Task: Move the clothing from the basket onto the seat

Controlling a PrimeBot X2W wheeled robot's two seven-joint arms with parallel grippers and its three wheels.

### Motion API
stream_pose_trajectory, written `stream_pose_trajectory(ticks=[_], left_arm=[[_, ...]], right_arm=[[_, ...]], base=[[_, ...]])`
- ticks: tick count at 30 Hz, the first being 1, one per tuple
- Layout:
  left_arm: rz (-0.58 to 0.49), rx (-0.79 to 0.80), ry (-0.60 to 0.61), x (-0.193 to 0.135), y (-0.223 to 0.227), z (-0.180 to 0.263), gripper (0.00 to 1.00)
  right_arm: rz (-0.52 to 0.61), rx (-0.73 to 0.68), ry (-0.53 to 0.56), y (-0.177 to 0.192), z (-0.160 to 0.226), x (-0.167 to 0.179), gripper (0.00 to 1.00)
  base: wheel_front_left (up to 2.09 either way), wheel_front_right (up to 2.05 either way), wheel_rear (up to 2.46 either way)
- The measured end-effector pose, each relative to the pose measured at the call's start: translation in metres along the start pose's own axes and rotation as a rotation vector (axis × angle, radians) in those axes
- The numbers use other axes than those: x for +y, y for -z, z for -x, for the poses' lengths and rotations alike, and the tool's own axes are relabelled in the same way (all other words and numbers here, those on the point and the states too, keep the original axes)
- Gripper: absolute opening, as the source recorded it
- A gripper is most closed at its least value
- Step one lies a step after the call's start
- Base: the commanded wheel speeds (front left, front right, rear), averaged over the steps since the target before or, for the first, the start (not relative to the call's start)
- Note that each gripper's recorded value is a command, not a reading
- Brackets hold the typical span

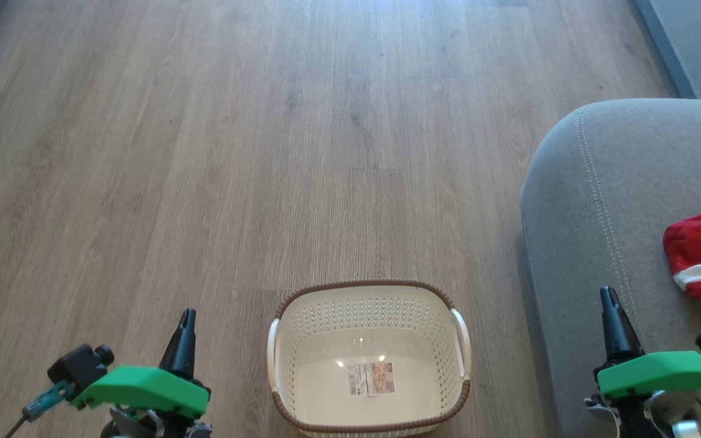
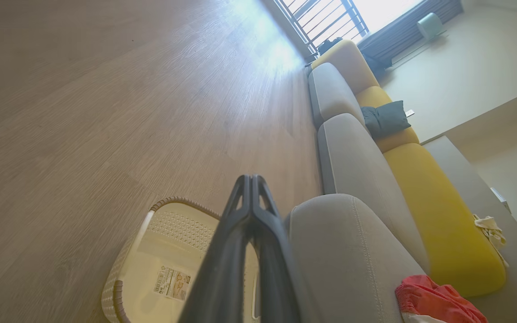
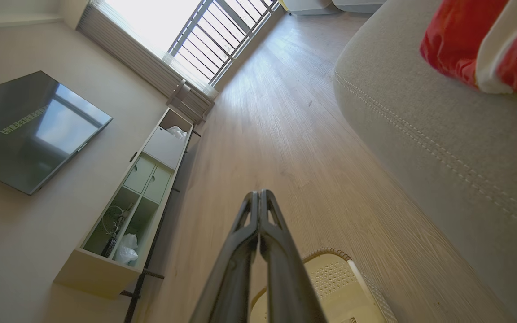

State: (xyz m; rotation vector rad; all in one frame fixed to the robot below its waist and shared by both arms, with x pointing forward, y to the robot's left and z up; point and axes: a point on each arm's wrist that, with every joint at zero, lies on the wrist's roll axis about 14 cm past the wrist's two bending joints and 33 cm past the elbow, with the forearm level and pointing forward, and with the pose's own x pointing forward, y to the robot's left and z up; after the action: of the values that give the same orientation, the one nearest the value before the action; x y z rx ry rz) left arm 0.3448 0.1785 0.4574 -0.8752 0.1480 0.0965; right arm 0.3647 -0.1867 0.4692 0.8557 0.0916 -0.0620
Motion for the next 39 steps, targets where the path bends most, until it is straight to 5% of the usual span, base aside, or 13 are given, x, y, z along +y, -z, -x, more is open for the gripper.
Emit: stream_pose_trajectory(ticks=[39], left_arm=[[0.417,0.026,0.019,-0.001,-0.008,-0.014,0.00]], right_arm=[[-0.437,-0.002,0.026,-0.009,-0.004,-0.008,0.00]], base=[[0.00,0.00,0.00]])
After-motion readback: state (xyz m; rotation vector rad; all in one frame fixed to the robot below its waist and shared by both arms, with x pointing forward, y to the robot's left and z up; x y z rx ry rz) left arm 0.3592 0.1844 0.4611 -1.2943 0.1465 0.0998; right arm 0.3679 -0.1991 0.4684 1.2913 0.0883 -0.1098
